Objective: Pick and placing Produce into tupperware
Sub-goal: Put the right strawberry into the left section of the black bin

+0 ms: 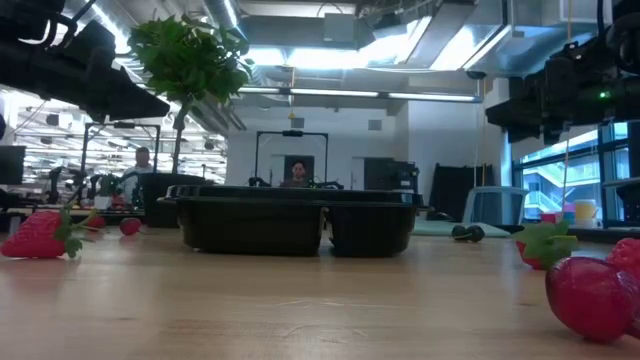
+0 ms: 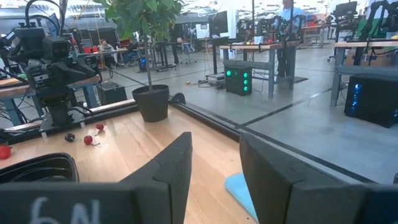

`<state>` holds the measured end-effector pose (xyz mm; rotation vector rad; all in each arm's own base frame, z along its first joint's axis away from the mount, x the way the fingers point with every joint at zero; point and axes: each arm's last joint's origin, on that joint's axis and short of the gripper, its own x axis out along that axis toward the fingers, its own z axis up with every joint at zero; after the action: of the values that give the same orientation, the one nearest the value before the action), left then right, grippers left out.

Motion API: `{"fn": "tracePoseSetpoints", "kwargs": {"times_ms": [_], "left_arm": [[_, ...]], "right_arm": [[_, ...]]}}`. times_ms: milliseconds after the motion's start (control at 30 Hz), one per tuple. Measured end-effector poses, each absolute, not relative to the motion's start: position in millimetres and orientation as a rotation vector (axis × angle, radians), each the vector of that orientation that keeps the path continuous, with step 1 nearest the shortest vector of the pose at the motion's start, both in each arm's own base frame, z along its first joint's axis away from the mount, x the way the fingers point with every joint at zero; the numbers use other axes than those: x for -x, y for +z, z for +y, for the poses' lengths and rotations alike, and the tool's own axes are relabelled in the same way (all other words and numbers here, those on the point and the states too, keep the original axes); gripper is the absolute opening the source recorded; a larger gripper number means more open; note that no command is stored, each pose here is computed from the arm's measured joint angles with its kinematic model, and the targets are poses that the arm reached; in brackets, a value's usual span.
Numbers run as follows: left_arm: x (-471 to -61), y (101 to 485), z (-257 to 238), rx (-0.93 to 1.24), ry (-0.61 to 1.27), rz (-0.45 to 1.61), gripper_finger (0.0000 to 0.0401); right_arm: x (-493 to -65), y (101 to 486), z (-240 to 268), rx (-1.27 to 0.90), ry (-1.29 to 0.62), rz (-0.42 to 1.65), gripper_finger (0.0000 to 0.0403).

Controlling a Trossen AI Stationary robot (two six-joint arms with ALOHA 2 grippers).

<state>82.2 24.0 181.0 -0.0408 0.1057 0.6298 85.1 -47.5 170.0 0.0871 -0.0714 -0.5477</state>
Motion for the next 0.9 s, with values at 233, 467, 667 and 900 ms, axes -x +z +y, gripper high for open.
{"fn": "tracePoseSetpoints", "kwargs": {"times_ms": [233, 467, 667, 900], "left_arm": [[-82.2, 181.1, 24.0, 0.041, 0.630, 0.106, 0.0120], [-82.2, 181.0, 24.0, 0.041, 0.630, 0.106, 0.0120], [-82.2, 181.0, 24.0, 0.041, 0.630, 0.106, 0.0120], [-82.2, 181.0, 24.0, 0.041, 0.629, 0.106, 0.0120]], "right_arm": [[-84.8, 174.5, -47.4, -0.078, -0.545, -0.118, 0.0138], [-86.0, 177.2, -44.6, -0.067, -0.439, -0.138, 0.0138], [-86.1, 176.5, -44.5, -0.069, -0.435, -0.130, 0.0150], [-86.1, 176.4, -44.5, -0.070, -0.435, -0.130, 0.0210]]}}
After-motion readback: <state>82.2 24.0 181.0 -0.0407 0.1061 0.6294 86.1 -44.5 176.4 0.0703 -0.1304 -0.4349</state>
